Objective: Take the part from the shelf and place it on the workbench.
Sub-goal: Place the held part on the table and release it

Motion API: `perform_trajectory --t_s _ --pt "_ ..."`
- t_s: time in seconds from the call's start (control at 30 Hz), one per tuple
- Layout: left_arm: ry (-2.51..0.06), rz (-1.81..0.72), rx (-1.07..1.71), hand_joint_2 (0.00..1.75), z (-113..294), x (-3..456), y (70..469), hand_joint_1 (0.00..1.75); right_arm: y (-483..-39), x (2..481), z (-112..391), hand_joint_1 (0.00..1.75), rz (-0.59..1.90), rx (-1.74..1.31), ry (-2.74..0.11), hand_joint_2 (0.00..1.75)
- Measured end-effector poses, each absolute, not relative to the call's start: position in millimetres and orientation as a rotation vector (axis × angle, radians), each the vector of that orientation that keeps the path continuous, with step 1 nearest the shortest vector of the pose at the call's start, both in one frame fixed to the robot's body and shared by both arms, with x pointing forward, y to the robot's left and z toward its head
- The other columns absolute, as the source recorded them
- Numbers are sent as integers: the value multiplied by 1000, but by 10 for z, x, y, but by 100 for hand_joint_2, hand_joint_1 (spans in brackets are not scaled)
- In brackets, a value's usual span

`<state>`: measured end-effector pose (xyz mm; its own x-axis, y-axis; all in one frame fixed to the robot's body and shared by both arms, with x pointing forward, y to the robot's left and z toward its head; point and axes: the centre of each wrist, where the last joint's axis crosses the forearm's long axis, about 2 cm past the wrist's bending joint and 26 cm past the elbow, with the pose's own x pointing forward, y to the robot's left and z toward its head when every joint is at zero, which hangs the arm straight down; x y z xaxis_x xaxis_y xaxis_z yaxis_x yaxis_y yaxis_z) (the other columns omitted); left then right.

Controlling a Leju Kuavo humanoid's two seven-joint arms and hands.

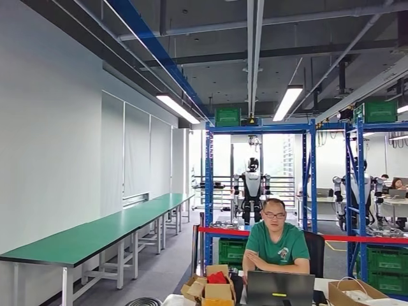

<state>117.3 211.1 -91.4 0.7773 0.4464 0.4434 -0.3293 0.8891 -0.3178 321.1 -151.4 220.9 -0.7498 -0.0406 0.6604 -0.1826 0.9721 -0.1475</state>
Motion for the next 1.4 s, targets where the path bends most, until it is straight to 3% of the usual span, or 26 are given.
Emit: perform_trajectory --t_s 1.4 --pt "-593 436 -233 175 -883 1255 2059 0 -1652 3155 1951 175 169 205 -2357 175"
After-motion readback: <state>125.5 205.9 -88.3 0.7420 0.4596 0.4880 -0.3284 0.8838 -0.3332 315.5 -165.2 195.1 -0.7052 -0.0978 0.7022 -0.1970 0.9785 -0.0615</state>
